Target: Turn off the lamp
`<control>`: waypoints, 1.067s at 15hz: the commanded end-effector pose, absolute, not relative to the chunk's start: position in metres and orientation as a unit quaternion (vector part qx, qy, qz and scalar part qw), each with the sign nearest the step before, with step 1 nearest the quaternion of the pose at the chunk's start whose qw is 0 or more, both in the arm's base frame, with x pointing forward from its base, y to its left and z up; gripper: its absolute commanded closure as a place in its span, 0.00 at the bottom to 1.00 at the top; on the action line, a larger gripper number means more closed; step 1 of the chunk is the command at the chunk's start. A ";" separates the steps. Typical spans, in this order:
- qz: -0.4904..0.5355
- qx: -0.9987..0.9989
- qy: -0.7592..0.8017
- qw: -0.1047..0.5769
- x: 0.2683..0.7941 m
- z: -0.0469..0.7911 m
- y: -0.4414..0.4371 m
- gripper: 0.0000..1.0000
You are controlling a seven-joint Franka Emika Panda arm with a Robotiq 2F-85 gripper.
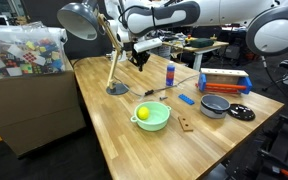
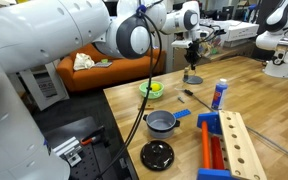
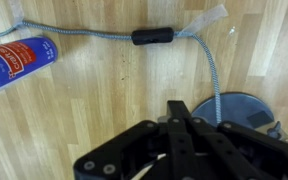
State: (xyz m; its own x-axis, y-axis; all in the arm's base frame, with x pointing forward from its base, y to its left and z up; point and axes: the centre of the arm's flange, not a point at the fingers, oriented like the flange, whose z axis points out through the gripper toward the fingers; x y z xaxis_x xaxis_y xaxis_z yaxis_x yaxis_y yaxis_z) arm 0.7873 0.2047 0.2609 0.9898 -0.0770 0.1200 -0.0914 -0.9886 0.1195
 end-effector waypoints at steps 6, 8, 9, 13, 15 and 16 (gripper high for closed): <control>0.073 0.991 -0.073 0.086 0.718 0.306 0.180 1.00; 0.074 0.989 -0.094 0.092 0.718 0.313 0.171 1.00; 0.074 0.988 -0.103 0.092 0.718 0.316 0.168 1.00; 0.065 0.986 -0.143 0.060 0.717 0.325 0.167 0.96; 0.080 0.986 -0.125 0.076 0.789 0.324 0.187 0.96; 0.079 0.986 -0.125 0.076 0.789 0.323 0.187 0.94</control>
State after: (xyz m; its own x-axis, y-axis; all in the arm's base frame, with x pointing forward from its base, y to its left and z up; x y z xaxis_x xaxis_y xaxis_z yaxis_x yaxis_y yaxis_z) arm 0.7886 0.1872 0.3232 0.9564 -0.2337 0.1752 -0.2579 -0.9573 0.1306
